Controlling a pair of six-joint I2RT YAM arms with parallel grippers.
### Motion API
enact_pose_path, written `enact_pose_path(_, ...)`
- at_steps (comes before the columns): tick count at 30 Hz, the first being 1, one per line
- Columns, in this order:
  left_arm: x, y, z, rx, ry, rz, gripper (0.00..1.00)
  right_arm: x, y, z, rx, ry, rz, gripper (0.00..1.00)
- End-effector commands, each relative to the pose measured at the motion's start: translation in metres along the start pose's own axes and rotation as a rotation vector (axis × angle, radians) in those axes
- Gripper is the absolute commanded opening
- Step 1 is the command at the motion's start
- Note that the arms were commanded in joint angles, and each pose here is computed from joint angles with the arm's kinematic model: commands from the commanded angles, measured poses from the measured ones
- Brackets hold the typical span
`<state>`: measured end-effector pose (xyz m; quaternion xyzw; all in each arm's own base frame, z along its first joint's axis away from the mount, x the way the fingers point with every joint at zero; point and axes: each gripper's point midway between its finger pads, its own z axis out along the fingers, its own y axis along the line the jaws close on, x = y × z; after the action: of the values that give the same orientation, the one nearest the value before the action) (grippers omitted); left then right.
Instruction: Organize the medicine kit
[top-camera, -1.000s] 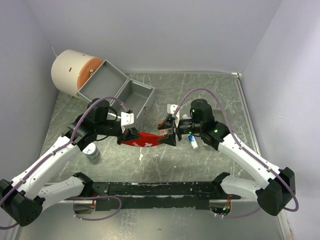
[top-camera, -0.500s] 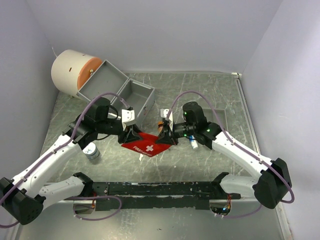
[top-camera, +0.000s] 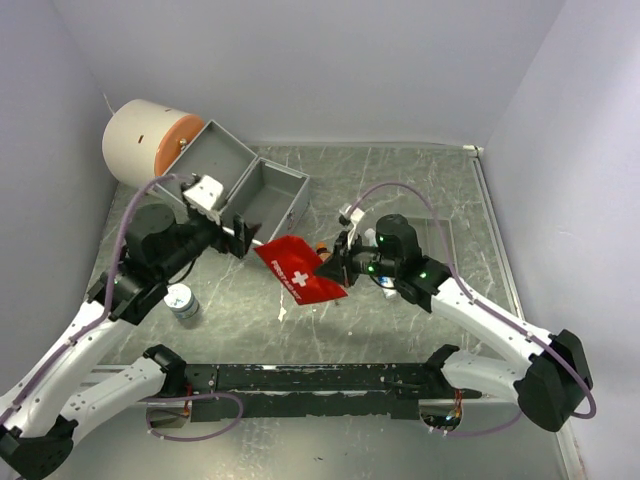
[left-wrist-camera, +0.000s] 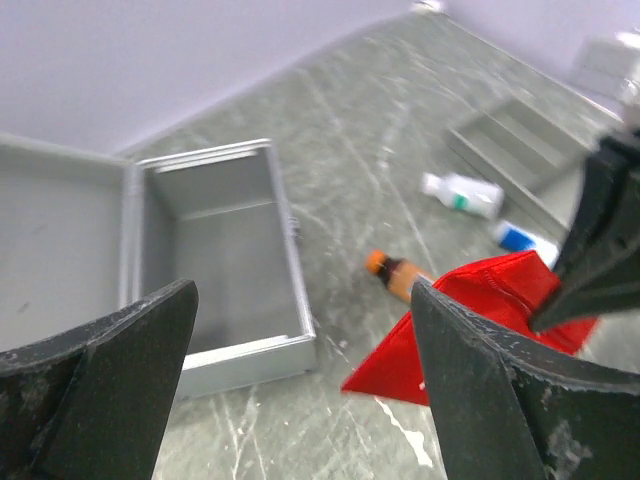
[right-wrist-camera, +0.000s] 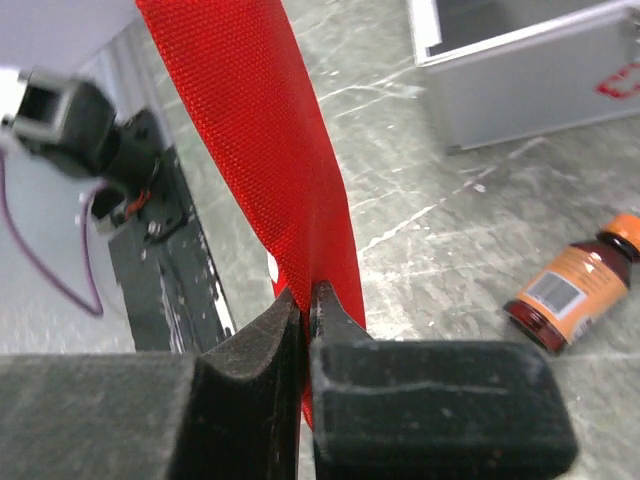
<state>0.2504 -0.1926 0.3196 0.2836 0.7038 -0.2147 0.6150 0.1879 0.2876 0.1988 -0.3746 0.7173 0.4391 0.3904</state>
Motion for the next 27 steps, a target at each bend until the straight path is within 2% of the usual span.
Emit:
enact_pose_path(1,-0.031,0.070,-0.027,-0.461,-0.102,-0.254,0.98,-0.054,-0.026,0.002,0.209,-0.180,0.251,0.00)
enact_pose_path(4,-0.032,0.084,-0.043,-0.584,-0.053,-0.332,0.98,-0.088,-0.031,-0.003,0.256,-0.298,0.342,0.00)
enact_pose_path(9,-0.019,0.078,-0.043,-0.552,-0.018,-0.306,0.98,-0.135,-0.052,-0.011,0.361,-0.495,0.511,0.00)
enact_pose_path(15,-0.008,0.074,-0.047,-0.539,-0.037,-0.331,0.98,-0.174,-0.086,0.010,0.436,-0.622,0.698,0.00)
enact_pose_path(18,-0.004,0.079,-0.050,-0.582,-0.065,-0.373,0.98,-0.176,-0.115,0.030,0.527,-0.645,0.794,0.00)
enact_pose_path(21,0.004,0.088,-0.057,-0.648,-0.124,-0.424,0.98,-0.163,-0.143,0.058,0.632,-0.614,0.886,0.00)
enact_pose_path(27,0.008,0.095,-0.073,-0.699,-0.174,-0.436,0.98,-0.157,-0.172,0.109,0.692,-0.586,1.002,0.00)
